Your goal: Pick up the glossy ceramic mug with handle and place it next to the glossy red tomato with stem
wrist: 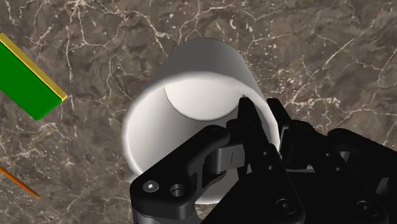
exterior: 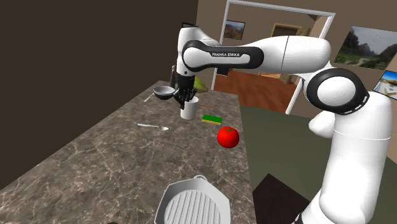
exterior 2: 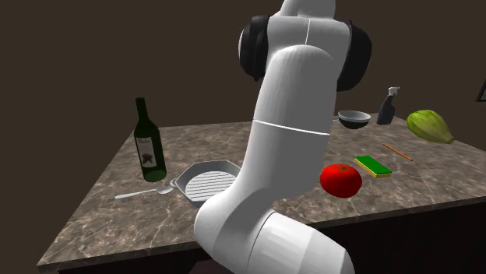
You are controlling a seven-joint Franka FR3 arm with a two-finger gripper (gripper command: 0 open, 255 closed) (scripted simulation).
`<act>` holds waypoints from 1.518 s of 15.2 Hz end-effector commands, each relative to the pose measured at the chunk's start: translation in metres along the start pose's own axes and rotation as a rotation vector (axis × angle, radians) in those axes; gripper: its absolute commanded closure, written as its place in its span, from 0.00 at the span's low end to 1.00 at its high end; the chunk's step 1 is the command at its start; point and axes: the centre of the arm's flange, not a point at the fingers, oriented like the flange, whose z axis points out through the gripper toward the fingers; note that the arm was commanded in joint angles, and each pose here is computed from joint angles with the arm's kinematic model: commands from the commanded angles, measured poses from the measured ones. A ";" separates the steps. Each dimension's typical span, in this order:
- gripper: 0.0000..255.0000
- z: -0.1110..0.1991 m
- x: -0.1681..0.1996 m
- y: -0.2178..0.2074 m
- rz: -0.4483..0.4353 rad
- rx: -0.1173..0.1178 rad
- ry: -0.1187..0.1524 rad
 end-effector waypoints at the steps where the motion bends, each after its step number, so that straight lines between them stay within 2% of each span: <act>1: 1.00 0.002 0.010 0.026 -0.001 0.000 0.000; 12: 1.00 0.010 0.063 0.161 -0.001 0.000 0.000; 23: 1.00 0.063 0.063 0.163 -0.001 0.000 0.000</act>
